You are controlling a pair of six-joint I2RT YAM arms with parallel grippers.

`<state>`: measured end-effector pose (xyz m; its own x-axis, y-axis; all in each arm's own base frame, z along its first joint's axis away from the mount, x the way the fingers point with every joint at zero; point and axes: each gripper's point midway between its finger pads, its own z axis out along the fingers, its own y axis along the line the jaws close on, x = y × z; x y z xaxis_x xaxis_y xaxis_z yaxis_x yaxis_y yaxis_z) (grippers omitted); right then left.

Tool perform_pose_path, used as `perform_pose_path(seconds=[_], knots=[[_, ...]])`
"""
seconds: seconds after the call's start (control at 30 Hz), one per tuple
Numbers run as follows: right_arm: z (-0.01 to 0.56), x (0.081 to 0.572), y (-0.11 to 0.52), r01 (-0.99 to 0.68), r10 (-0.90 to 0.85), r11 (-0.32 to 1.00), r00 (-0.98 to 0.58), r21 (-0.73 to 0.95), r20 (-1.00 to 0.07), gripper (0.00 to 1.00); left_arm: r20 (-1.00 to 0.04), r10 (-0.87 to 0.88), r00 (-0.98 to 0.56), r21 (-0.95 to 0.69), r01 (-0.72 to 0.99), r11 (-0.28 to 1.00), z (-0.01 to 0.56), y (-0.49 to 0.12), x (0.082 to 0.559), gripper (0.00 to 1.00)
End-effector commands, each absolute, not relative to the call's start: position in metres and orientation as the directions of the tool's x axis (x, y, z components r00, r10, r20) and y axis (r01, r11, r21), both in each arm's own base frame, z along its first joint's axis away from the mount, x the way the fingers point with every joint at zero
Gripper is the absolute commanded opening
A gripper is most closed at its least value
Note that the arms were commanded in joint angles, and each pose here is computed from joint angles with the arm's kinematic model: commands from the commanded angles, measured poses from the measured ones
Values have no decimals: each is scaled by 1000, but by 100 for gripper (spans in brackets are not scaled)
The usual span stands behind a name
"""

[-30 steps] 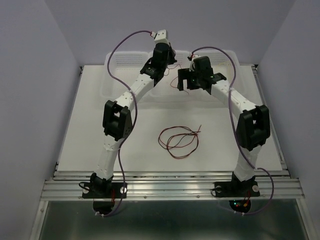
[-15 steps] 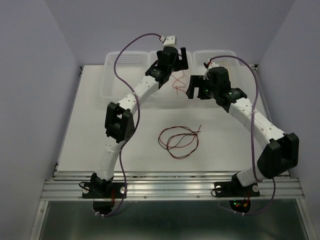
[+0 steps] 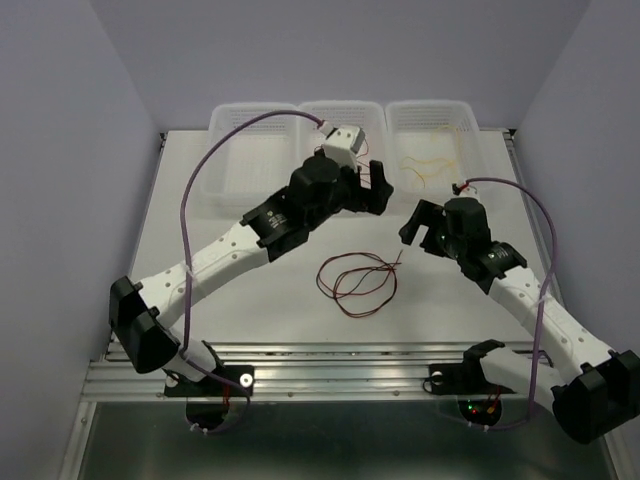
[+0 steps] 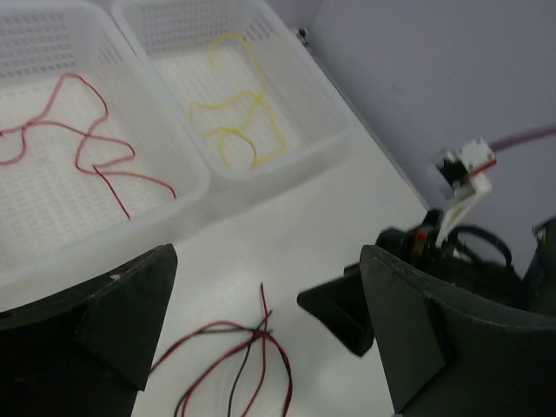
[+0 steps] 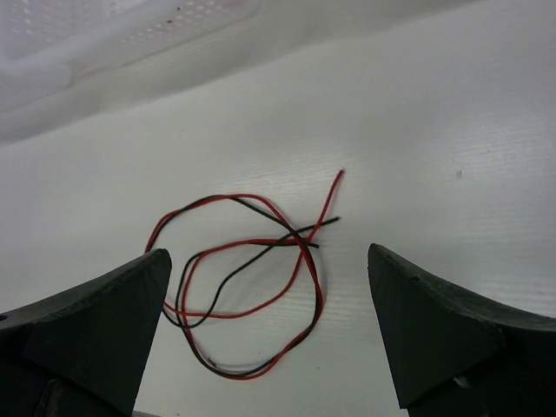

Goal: Untangle the cables

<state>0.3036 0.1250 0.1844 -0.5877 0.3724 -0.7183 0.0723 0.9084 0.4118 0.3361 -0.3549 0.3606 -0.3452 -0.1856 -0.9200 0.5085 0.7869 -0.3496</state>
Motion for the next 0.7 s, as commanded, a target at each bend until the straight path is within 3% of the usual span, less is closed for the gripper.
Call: perform_pose_path(seconds=[0.0,0.27,0.47,0.53,0.57,0.67], knots=[[179,287,107,165,452,884,-541,438,-709,100,-890,4,-456,-301,594,746,250,-378,300,99],[173,276,105,157,442,888,-556,433,-704,100,-805,242,-542,-202,633,747,134,-407,290,99],[164,274,99,173,423,900,-564,399,-709,100,-763,279,-583,-228,646,728,100,-418,283,98],[163,273,98,177,421,902,-563,394,-711,100,-753,284,-594,-229,641,733,92,-418,282,95],[163,274,97,180,420,903,-561,390,-714,100,-744,290,-602,-250,653,715,91,-422,277,88],[159,274,96,185,412,907,-567,377,-713,100,-737,284,-613,-278,658,699,92,-425,270,85]])
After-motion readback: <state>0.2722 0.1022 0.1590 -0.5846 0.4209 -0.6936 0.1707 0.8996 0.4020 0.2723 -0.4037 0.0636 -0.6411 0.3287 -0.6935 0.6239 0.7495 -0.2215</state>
